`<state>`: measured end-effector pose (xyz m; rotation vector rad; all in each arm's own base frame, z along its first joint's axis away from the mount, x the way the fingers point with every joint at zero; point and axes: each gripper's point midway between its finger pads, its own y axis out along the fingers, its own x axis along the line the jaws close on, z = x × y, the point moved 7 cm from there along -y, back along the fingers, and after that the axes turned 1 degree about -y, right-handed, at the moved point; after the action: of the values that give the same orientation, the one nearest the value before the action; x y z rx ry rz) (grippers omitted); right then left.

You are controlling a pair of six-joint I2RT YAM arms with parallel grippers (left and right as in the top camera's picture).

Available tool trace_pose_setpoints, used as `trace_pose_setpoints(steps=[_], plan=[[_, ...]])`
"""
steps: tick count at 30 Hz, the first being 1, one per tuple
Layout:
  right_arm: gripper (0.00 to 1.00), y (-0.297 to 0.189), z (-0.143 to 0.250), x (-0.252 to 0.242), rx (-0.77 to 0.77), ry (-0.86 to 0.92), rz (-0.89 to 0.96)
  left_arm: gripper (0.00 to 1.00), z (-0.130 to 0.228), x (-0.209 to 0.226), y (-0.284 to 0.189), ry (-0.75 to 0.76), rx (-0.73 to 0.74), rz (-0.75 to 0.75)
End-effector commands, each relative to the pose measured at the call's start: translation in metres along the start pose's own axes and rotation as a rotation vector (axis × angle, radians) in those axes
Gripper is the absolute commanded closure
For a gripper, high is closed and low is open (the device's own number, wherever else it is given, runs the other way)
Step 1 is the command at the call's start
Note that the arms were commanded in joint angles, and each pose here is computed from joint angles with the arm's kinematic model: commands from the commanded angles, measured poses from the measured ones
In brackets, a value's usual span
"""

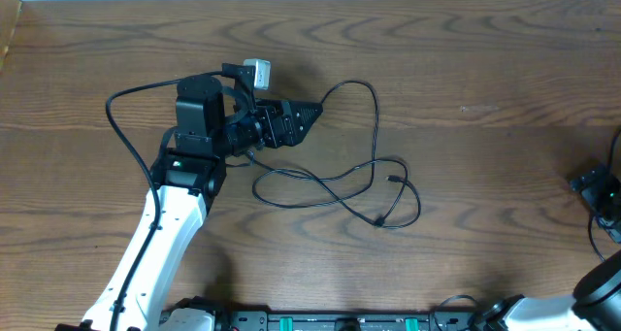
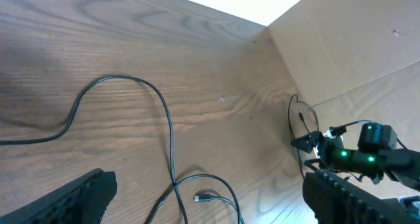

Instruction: Untangle cables

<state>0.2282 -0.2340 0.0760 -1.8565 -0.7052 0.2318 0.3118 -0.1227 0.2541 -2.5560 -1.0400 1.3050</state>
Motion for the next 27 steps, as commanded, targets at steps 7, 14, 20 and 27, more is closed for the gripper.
trace_pose_setpoints(steps=[7, 14, 20, 27], plan=[[0.01, -0.121, -0.028, 0.036, -0.319, -0.078, -0.228, 0.04, -0.003, -0.003, 0.000, 0.022, -0.008, 0.001], [0.01, -0.164, 0.004, 0.079, -0.303, -0.202, -0.428, 0.04, -0.003, -0.003, 0.000, 0.022, -0.008, 0.001], [0.01, -0.162, 0.038, 0.116, -0.180, -0.329, -0.503, 0.04, -0.003, -0.003, 0.000, 0.022, -0.008, 0.001], [0.01, -0.156, 0.078, 0.157, -0.053, -0.543, -0.581, 0.04, -0.003, -0.003, 0.000, 0.023, -0.008, 0.001]])
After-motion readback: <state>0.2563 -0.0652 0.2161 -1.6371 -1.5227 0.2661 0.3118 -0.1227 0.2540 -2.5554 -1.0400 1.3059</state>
